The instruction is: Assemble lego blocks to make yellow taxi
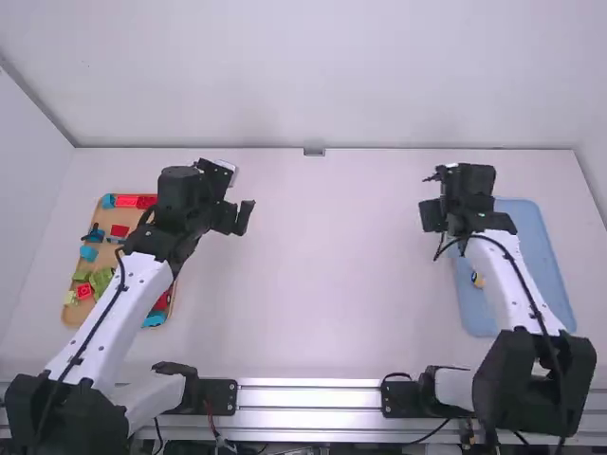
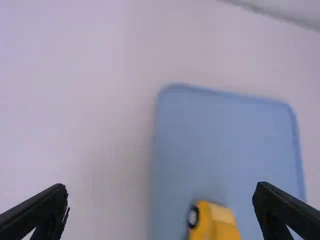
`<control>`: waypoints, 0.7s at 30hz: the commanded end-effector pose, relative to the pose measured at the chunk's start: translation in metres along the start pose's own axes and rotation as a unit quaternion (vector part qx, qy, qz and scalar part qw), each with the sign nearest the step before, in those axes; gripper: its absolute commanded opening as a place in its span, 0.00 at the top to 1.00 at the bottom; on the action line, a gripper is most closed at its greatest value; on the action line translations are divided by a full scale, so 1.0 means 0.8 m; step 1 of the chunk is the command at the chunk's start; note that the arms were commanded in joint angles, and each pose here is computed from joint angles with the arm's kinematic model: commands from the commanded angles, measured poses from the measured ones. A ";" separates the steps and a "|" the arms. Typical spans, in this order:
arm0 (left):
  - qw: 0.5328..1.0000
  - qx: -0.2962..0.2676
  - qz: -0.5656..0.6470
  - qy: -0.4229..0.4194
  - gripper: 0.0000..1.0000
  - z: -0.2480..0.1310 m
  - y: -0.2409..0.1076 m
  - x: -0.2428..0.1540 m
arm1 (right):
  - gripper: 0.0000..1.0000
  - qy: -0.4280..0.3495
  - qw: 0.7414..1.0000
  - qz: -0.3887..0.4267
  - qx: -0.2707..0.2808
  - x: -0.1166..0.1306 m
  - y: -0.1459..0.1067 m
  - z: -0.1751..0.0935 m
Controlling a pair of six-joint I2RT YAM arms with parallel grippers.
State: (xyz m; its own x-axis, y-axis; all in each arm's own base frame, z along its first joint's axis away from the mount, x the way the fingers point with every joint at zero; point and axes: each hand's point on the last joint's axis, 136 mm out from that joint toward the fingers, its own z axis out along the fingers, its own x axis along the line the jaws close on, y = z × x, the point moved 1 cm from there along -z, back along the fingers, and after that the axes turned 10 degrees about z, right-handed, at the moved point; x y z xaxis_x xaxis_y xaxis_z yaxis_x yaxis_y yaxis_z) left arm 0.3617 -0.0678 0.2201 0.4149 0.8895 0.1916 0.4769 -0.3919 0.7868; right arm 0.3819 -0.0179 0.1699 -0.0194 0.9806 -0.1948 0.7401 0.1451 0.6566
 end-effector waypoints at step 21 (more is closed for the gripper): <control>0.983 -0.048 -0.109 0.138 0.17 -0.044 -0.024 0.073 | 0.17 0.116 0.981 0.063 -0.144 0.072 0.039 -0.072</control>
State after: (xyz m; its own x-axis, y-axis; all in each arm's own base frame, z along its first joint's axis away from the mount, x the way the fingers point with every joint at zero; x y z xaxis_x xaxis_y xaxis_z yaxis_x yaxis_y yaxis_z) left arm 0.3566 -0.0118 0.2310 0.1405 0.9804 0.1383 0.4710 -0.1891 0.8616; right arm 0.3725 0.0534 0.2170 -0.1338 0.9905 -0.0317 0.5383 0.0995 0.8369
